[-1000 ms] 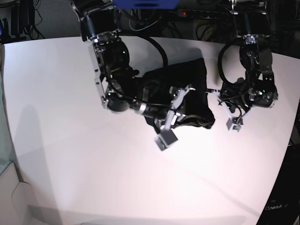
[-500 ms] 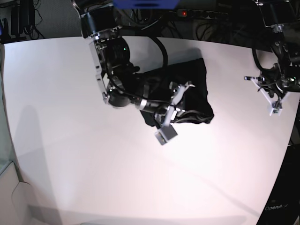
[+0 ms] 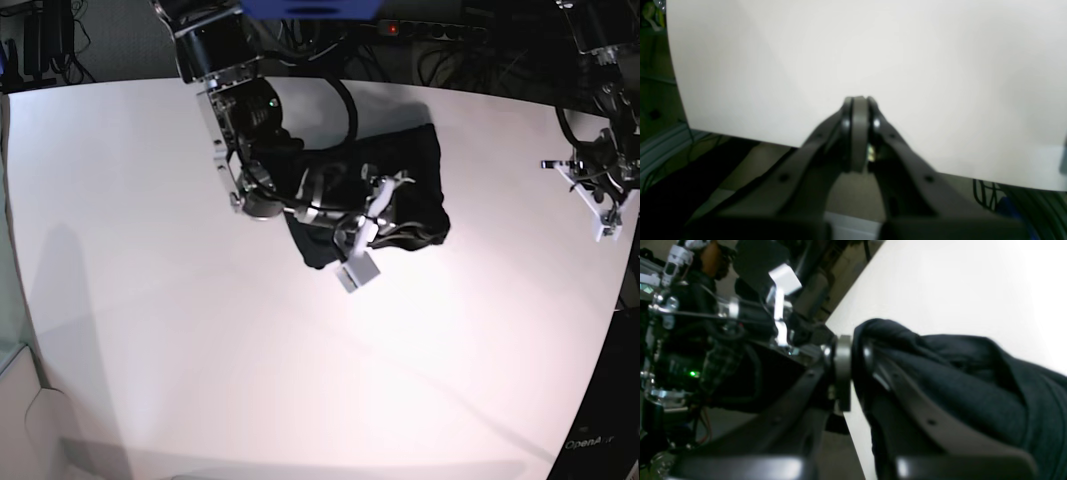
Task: Fold the T-shirt properly
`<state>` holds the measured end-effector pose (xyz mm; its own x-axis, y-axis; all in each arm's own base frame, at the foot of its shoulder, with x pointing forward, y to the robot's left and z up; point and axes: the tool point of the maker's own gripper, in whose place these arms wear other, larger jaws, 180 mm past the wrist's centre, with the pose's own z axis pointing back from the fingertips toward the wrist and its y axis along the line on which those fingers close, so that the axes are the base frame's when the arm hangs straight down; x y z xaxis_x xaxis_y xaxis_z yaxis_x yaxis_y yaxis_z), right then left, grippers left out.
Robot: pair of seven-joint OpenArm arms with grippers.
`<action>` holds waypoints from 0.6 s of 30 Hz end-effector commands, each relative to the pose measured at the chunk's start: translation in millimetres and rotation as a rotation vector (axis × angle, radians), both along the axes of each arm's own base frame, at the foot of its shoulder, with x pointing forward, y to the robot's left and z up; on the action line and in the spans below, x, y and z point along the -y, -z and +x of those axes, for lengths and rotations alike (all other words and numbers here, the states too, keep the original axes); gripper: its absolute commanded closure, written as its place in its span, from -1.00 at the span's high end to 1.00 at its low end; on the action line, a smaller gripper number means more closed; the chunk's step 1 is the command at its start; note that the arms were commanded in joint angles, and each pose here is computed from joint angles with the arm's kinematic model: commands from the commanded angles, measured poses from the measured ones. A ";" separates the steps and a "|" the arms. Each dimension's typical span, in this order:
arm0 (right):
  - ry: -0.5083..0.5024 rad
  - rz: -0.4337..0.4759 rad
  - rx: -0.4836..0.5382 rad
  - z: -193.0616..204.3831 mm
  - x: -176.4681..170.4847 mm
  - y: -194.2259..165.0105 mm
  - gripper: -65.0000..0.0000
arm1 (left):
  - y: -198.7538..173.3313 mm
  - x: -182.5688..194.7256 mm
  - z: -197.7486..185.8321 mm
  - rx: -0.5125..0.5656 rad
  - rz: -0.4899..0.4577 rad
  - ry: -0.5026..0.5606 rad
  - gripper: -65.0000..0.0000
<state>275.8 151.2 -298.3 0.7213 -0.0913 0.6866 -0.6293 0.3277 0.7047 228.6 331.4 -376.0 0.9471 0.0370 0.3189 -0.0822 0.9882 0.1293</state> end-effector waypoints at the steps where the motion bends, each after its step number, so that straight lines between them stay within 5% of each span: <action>1: -0.012 0.060 0.039 2.4 -10.1 -21.7 -0.62 | -11.4 -7.7 6.4 0.028 0.028 0.002 -1.00; 7: -0.106 0.055 0.057 -20.6 -32.7 -25.1 -0.23 | -11.6 -7.3 7.0 0.028 0.028 0.003 -1.00; 14: -0.094 0.054 0.086 -9.5 -31.1 -33.1 -0.23 | -0.8 -13.9 -15.0 -0.030 0.044 -0.005 -1.00; 18: -0.027 -0.005 0.103 15.8 3.4 -23.1 -0.24 | 9.8 -16.1 -27.9 -0.026 0.054 0.017 -1.00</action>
